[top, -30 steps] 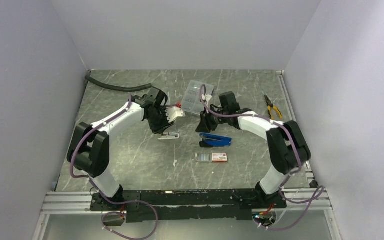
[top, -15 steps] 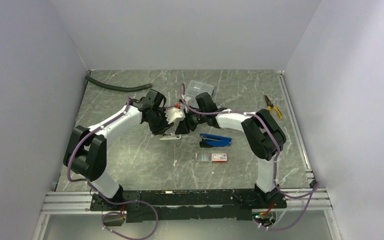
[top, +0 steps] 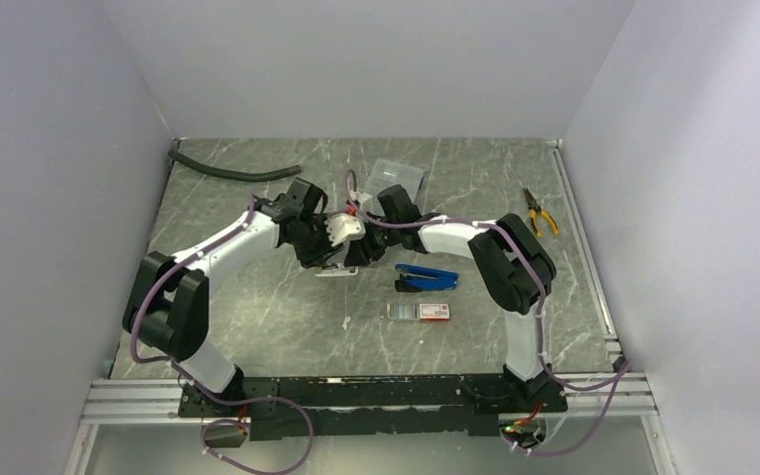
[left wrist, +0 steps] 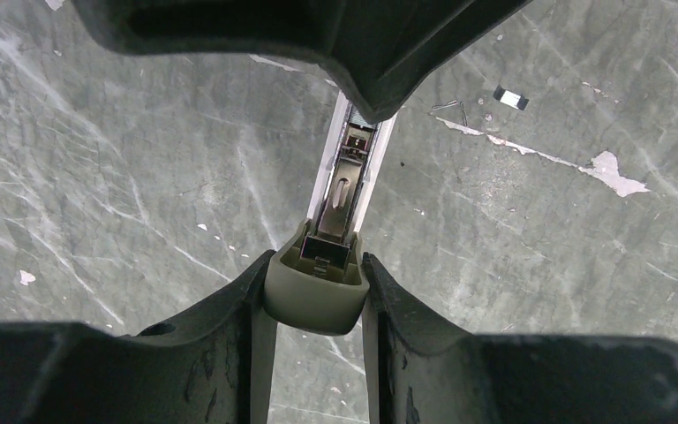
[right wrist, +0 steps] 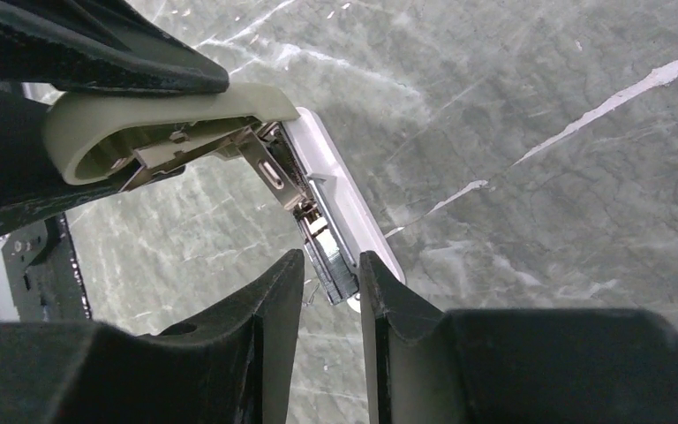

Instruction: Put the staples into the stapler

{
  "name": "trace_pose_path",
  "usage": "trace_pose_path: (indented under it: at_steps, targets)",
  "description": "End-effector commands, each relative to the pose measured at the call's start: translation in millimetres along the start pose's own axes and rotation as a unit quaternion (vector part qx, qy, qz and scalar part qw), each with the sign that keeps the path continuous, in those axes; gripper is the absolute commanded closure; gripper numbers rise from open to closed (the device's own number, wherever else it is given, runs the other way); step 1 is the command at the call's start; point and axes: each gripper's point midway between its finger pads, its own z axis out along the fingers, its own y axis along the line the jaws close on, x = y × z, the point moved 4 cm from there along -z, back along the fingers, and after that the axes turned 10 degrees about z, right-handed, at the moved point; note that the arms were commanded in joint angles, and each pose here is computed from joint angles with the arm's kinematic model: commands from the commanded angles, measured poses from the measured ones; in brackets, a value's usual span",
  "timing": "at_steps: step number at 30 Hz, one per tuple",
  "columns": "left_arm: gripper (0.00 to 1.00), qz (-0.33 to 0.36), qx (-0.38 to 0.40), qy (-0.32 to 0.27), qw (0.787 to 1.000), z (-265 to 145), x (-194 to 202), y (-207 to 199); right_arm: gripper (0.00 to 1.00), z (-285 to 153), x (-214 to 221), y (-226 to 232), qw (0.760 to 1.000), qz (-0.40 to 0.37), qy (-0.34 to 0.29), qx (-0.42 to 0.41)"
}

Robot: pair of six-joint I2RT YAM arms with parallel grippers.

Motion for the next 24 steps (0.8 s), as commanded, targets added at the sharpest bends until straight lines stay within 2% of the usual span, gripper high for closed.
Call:
trace_pose_path:
  at_steps: [1,8,17,24]
  targets:
    - [0.97,-0.005,-0.009,-0.044,0.999,-5.3,-12.2,0.5,0.68,5.2,-7.5,-5.3,0.999,-0.023,-0.001,0.027]
    - [0.97,-0.026,-0.021,-0.071,0.997,-10.3,-6.4,3.5,0.72,10.0,10.9,-16.6,0.997,-0.032,0.026,0.061]
    - [0.97,-0.038,-0.032,-0.146,0.988,-18.8,7.3,6.3,0.76,9.2,20.4,-20.8,0.994,-0.045,0.033,0.091]
    - [0.97,-0.026,-0.040,-0.167,0.985,-16.9,23.3,1.5,0.78,12.0,26.7,-24.3,0.992,-0.064,0.040,0.104]
